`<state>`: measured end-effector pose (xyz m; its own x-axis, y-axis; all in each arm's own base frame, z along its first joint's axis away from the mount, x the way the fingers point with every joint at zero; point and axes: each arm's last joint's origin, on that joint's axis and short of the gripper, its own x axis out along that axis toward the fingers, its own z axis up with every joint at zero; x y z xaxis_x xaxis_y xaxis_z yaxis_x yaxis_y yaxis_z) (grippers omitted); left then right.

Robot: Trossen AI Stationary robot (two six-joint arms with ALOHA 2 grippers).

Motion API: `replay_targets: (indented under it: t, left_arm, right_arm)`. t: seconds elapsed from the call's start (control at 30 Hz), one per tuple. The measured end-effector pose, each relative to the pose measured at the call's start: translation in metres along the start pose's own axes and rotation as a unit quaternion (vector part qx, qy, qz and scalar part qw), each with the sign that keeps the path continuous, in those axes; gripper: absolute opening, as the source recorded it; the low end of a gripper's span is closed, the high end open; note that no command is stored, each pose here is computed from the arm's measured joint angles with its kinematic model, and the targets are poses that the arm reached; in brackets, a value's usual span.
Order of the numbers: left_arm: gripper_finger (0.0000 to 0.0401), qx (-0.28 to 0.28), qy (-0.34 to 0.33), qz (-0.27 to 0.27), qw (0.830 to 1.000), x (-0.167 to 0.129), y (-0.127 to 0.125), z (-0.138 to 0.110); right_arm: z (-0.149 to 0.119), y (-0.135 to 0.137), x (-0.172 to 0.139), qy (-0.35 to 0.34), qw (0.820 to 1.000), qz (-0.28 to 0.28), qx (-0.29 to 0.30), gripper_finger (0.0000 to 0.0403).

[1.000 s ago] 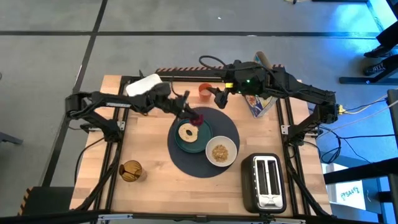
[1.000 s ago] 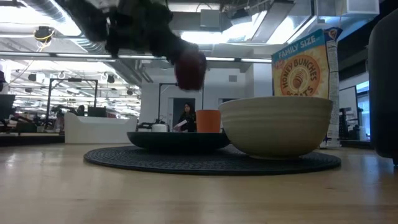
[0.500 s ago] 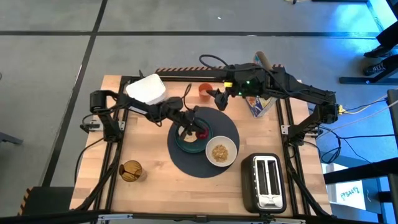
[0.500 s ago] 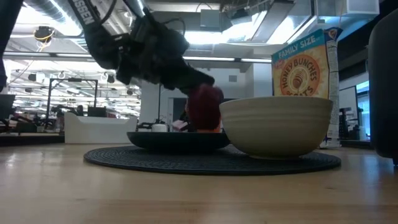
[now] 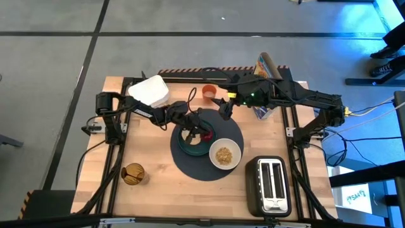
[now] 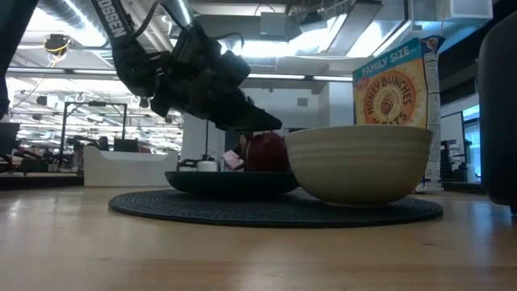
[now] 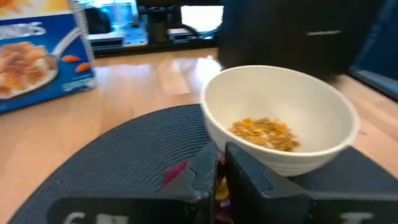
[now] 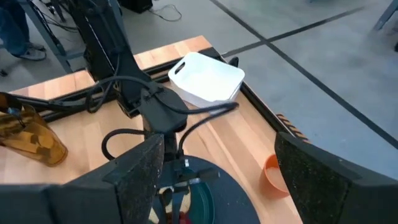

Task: Arrange a breakfast setting
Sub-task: Put the apple into the green plate, then put the orange cup to the top of the green plate on the black table mat

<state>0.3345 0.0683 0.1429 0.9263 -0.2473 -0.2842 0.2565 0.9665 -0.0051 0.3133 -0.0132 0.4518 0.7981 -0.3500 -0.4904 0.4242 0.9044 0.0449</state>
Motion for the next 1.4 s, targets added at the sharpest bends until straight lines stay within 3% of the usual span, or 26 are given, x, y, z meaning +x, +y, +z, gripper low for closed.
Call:
replay_targets:
  t: [0.33, 0.5, 0.7, 0.97, 1.1, 1.27, 1.4]
  left_arm:
    - [0.0116, -0.051, 0.004, 0.052, 0.997, -0.001, 0.003, 0.002]
    - [0.0151, -0.061, -0.013, 0.061, 0.996, -0.010, 0.001, 0.018]
    - [0.0176, -0.037, -0.009, 0.106, 0.994, -0.032, -0.002, 0.045]
    - [0.0184, -0.043, 0.007, 0.206, 0.978, -0.061, -0.002, 0.065]
    - [0.0182, -0.090, 0.059, 0.259, 0.960, -0.069, 0.020, 0.079]
    - [0.0182, -0.140, 0.124, 0.285, 0.940, -0.077, 0.071, 0.113]
    - [0.0182, -0.143, 0.146, 0.312, 0.928, -0.082, 0.113, 0.136]
  right_arm:
    - [-0.003, 0.004, -0.002, 0.009, 1.000, -0.007, 0.017, 0.0293]
    - [-0.006, 0.013, -0.006, -0.003, 0.999, -0.035, 0.026, 0.0293]
    - [-0.016, 0.028, -0.015, -0.001, 0.997, -0.063, 0.048, 0.0293]
    - [-0.032, 0.046, -0.028, 0.015, 0.991, -0.082, 0.100, 0.0293]
    - [-0.034, 0.054, -0.033, 0.012, 0.991, -0.067, 0.114, 0.0293]
    - [-0.034, 0.055, -0.033, 0.012, 0.991, -0.067, 0.116, 0.0293]
    - [-0.031, 0.045, -0.030, 0.010, 0.989, -0.081, 0.121, 0.0293]
